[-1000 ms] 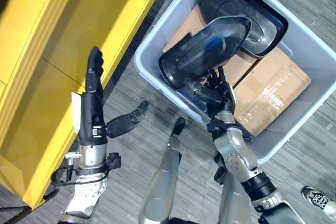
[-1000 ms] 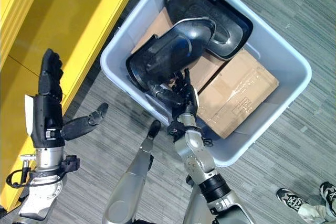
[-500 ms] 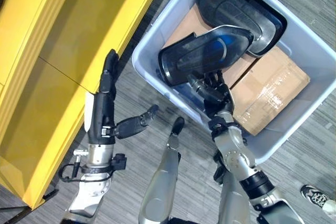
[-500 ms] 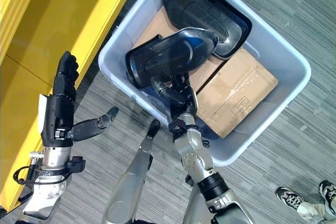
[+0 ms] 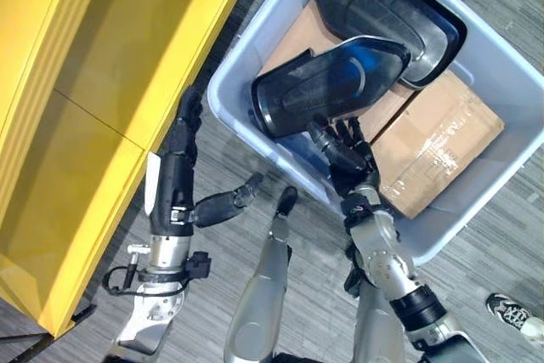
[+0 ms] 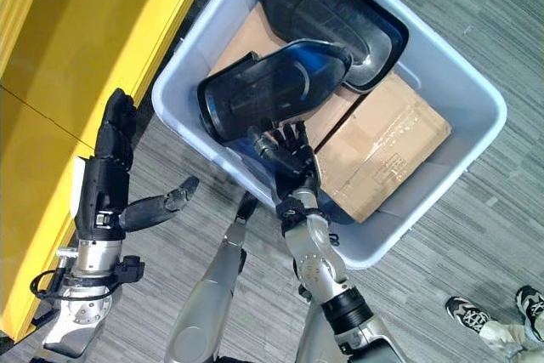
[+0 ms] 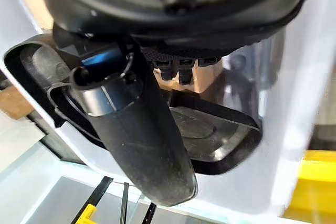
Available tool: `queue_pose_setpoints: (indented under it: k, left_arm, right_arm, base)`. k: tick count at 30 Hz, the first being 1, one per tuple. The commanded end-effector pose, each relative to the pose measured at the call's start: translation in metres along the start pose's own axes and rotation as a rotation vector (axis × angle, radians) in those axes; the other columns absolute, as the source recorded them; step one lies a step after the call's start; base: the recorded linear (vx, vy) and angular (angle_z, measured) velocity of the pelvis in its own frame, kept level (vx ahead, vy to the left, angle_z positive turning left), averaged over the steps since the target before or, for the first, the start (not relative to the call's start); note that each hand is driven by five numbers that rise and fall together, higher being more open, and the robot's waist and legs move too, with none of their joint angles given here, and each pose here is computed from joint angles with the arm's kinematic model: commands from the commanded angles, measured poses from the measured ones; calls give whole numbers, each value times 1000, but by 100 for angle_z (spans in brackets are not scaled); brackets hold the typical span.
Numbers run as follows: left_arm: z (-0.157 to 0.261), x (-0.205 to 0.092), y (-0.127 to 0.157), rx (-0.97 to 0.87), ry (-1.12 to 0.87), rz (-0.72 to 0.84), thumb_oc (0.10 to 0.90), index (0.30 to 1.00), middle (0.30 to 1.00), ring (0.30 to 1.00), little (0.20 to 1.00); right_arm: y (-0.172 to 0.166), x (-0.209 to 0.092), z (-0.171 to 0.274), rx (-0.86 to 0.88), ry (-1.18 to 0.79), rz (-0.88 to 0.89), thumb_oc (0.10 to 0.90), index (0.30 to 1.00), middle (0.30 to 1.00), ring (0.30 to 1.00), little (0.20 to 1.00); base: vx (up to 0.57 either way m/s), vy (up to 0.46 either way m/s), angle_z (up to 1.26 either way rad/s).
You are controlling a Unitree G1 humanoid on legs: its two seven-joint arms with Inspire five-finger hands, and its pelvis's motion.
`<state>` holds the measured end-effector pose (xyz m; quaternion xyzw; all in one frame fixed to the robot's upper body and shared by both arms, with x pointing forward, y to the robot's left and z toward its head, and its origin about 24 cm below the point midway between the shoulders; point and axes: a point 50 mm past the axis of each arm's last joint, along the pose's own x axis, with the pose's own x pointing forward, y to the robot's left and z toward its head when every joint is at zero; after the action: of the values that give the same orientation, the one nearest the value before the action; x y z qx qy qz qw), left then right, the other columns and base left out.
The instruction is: Move parts from the plastic box to the shelf.
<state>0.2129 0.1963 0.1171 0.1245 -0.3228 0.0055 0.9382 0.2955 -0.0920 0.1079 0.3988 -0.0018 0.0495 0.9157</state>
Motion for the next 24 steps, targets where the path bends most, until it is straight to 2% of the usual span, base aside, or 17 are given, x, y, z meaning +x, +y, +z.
queue_pose_setpoints:
  k: [1, 5, 13, 19, 24]
  left_arm:
    - [46, 5, 2, -59, -277, 42, 900, 1000, 1000, 1000, 1000]
    - [47, 3, 2, -56, -279, 61, 900, 1000, 1000, 1000, 1000]
    - [45, 4, -1, -71, -273, 60, 900, 1000, 1000, 1000, 1000]
    - [46, 7, -2, -82, -278, 38, 900, 1000, 1000, 1000, 1000]
    - [46, 12, -4, -96, -275, 8, 900, 1000, 1000, 1000, 1000]
  right_arm:
    - [24, -17, 6, 7, -40, 185, 900, 1000, 1000, 1000, 1000]
    - [21, -28, 7, -11, -50, 207, 900, 1000, 1000, 1000, 1000]
    - [14, -22, 8, 40, -57, 146, 900, 1000, 1000, 1000, 1000]
    - [19, -11, 13, 88, -85, 146, 900, 1000, 1000, 1000, 1000]
    - [36, 8, 23, 118, -105, 181, 900, 1000, 1000, 1000, 1000]
  base:
    - [-32, 11, -1]
    - [0, 0, 0]
    - [-2, 20, -6]
    - [2, 0, -1]
    - [0, 0, 0]
